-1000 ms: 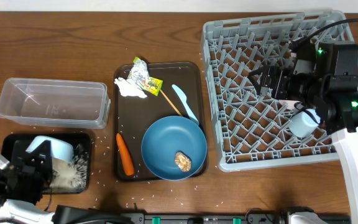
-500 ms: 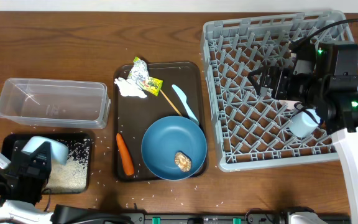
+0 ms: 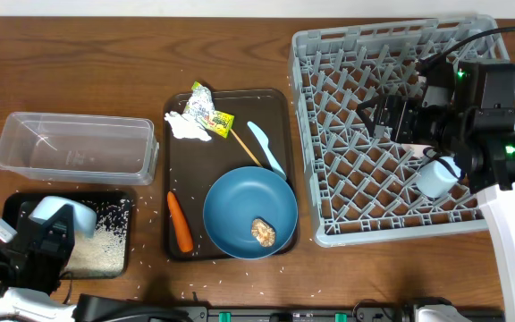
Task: Sort waste into correct bins and load items into the dishwasher rack
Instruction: 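Tip the rice bowl to pour rice onto the black tray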
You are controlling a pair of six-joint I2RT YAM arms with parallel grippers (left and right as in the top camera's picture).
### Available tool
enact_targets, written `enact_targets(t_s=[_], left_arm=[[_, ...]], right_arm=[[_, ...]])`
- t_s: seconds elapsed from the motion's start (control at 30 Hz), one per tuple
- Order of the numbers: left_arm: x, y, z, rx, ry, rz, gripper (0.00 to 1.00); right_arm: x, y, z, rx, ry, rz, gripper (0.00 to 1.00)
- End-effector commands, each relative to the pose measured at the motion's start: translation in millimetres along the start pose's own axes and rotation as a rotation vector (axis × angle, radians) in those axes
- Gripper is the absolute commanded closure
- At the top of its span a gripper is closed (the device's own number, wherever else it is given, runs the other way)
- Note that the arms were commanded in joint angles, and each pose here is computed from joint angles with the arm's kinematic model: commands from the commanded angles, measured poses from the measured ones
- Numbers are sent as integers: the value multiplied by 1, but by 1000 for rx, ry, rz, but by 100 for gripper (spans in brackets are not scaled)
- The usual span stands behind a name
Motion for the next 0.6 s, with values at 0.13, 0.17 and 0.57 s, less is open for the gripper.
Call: enact_targets(t_s=[0.13, 0.17, 0.57], left_arm=[[1, 2, -3, 50, 40, 3, 94], [1, 3, 3, 90, -9, 10, 94], [4, 5, -4, -37, 42, 24, 94]], right_arm=[[0, -2, 2, -5, -7, -8, 4], [0, -2, 2, -5, -7, -8, 4], [0, -3, 2, -5, -7, -9, 4]])
Point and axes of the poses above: each gripper's point midway between its finger pads, its own x axis out along the fingers, its own z axis along the line the jaws close on, y = z × x, the point moved 4 cm from there along -x, back along the fingers, and after that the axes turned 13 degrees about -x, right-handed, at the moved point
